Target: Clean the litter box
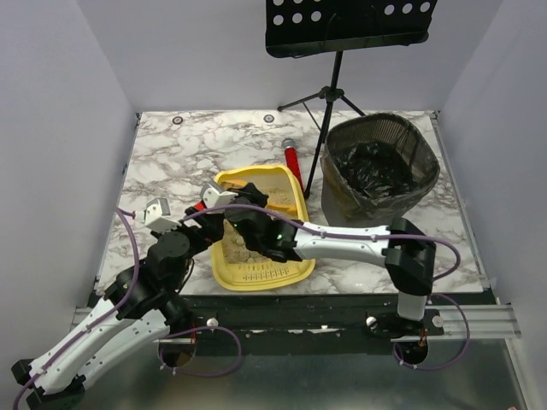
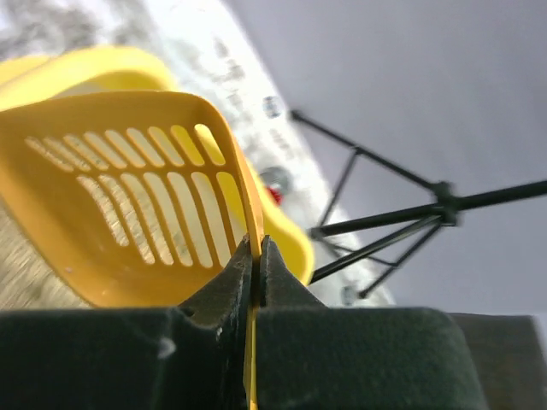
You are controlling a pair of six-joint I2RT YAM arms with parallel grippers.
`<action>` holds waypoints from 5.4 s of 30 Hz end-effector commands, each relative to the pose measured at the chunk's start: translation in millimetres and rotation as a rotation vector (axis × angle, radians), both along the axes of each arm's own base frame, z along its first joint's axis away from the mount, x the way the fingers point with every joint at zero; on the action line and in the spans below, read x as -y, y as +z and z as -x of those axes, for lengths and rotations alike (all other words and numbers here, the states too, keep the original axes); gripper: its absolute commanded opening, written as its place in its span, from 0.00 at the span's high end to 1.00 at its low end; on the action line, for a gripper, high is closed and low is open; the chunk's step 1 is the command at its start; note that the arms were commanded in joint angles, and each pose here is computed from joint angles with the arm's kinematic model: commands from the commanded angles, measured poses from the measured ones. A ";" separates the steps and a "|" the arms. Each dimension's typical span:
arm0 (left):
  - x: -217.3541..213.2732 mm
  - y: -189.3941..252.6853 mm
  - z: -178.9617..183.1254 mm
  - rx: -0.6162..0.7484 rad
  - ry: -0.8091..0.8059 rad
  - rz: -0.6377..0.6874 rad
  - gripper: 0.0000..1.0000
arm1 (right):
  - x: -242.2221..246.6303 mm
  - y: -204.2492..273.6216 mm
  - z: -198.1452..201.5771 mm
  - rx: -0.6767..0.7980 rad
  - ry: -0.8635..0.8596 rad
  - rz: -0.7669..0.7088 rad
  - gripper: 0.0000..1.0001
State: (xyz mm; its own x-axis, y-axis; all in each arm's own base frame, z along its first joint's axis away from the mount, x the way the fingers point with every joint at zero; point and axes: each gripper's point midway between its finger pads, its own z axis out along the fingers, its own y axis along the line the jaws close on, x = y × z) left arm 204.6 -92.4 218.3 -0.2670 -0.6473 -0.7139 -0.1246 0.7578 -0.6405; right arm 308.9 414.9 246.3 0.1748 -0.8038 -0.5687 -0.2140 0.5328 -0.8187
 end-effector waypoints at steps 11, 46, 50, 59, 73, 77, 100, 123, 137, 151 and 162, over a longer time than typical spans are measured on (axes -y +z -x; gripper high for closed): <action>10.6 7.8 -17.2 0.063 -0.007 -0.035 0.01 | 25.0 14.3 19.9 -0.410 -0.026 -0.523 0.99; 30.9 11.7 -11.1 0.091 -0.137 -0.018 0.01 | 87.5 117.6 -61.7 -0.468 -0.148 -1.118 0.99; 31.8 17.8 -14.5 0.121 -0.131 -0.011 0.01 | 74.0 116.9 -58.2 -0.517 -0.078 -1.083 0.99; 52.9 70.0 -23.4 0.240 -0.193 0.038 0.01 | 55.7 84.9 -16.6 -0.685 0.172 -0.854 0.99; 71.6 81.6 -61.1 0.221 -0.129 0.071 0.03 | 35.5 72.4 35.4 -0.816 0.463 -0.732 0.99; 73.6 84.1 -67.9 0.232 -0.121 0.076 0.21 | 29.8 66.0 48.7 -0.832 0.504 -0.681 0.99; 68.1 73.4 -67.7 0.105 -0.043 0.247 1.00 | 99.2 123.0 43.3 -0.644 0.233 -1.091 0.00; 109.9 149.5 -13.0 0.202 -0.431 0.651 1.00 | 102.7 85.0 152.3 -1.032 0.612 -1.426 0.10; 95.7 133.0 -23.5 0.190 -0.323 0.637 1.00 | 106.5 98.3 153.6 -0.994 0.710 -1.594 0.87; 4.0 13.7 -50.2 -0.063 0.091 -0.118 0.01 | 138.6 4.7 135.9 -1.182 -0.068 -1.314 0.99; 3.9 -25.8 -57.8 -0.137 0.110 -0.206 0.01 | 166.8 -57.8 156.3 -1.326 -0.557 -0.865 0.99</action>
State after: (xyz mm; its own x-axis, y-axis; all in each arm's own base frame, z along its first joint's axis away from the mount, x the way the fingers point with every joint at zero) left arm 264.5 -107.6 196.9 -0.3348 -0.5354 -0.7754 -0.2689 0.8430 -0.4659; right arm 167.1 282.6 198.7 -0.9051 0.0575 -0.4214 -0.1697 0.8597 0.4819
